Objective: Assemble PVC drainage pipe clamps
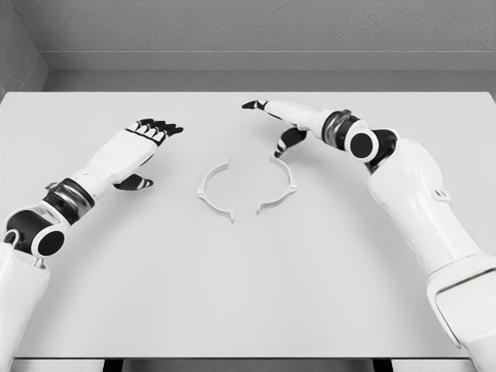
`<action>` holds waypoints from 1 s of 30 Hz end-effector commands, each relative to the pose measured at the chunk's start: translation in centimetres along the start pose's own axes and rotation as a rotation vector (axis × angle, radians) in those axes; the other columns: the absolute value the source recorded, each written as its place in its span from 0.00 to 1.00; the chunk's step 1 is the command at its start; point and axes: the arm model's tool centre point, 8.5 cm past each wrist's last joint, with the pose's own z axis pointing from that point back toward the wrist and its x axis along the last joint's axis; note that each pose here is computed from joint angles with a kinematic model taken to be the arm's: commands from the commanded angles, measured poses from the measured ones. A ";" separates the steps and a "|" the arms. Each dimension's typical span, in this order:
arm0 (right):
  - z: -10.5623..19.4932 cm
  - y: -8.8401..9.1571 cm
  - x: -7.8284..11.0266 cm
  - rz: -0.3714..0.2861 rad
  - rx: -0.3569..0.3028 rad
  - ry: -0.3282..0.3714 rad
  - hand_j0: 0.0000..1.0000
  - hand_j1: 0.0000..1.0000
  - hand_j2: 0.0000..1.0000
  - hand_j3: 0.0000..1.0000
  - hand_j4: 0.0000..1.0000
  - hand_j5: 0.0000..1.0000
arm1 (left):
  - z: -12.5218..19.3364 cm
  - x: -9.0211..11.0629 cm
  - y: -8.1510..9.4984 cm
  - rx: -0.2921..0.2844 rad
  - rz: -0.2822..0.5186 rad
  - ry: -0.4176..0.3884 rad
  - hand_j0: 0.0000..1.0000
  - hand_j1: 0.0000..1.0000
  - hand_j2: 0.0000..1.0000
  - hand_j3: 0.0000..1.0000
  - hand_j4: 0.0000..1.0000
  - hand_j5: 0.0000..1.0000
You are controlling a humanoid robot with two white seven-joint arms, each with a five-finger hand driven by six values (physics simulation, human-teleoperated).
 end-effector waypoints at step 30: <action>0.6 -0.1 -1.6 -0.002 0.008 0.041 1.00 1.00 1.00 1.00 1.00 1.00 | -0.1 0.1 0.0 0.004 0.010 0.004 1.00 1.00 1.00 1.00 1.00 1.00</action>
